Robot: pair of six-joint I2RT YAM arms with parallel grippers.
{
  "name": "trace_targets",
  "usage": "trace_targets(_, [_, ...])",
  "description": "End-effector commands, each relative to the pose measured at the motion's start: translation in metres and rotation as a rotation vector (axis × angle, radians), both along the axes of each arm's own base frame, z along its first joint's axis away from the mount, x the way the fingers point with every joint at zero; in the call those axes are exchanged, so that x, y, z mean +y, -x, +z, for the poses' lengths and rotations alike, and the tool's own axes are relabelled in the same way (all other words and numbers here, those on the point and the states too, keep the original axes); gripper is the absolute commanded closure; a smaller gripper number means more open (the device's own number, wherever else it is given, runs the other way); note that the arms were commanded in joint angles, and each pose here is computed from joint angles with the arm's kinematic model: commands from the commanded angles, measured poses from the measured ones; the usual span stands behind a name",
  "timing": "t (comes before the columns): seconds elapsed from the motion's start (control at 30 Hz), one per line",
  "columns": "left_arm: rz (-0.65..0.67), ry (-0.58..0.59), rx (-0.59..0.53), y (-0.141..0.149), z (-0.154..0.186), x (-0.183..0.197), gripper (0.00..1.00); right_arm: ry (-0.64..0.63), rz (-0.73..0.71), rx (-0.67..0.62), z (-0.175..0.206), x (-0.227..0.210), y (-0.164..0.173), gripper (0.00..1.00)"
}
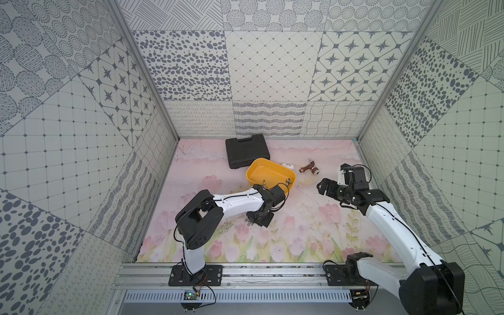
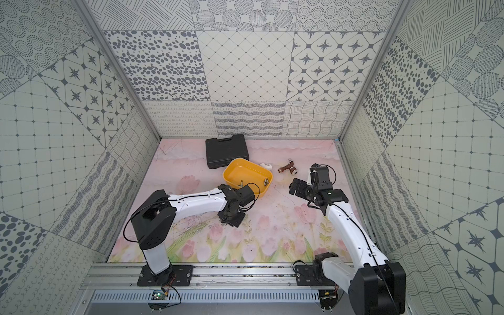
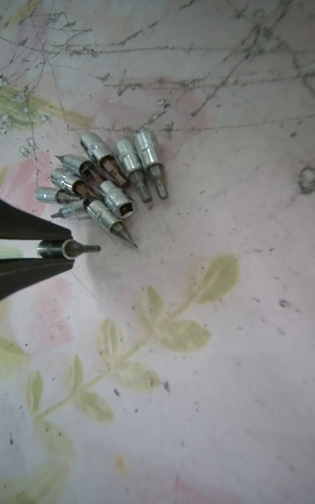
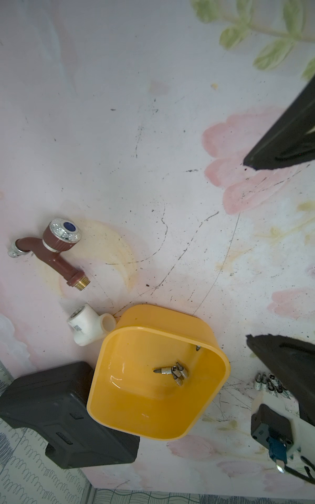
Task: Put the bit on the desktop into the storage box
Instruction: Pick up the screwdriver bit from the center of the board, then place the screwdriver bit in the storage box.
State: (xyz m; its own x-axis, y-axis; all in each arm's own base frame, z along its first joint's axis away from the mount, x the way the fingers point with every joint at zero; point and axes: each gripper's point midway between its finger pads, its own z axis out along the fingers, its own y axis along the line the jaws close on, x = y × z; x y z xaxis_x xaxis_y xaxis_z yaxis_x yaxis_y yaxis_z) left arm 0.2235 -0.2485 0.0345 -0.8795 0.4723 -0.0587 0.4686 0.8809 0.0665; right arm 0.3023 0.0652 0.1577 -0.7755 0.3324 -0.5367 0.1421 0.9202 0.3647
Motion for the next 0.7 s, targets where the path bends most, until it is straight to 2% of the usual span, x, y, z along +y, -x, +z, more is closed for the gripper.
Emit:
trace_targets(0.0, [-0.013, 0.032, -0.025, -0.001, 0.022, -0.003, 0.88, -0.016, 0.002, -0.06, 0.018, 0.002, -0.012, 0.04])
trace_targets(0.27, [-0.047, 0.065, -0.151, -0.027, 0.07, -0.004, 0.9, -0.018, 0.006, -0.065, 0.02, 0.003, -0.014, 0.03])
trace_targets(0.5, [-0.058, 0.123, -0.254, -0.069, 0.111, -0.007, 0.9, -0.023, 0.011, -0.07, 0.024, 0.005, -0.016, 0.04])
trace_targets(0.67, [-0.063, 0.146, -0.293, -0.103, 0.124, -0.009, 0.9, -0.024, 0.01, -0.072, 0.025, 0.004, -0.016, 0.03])
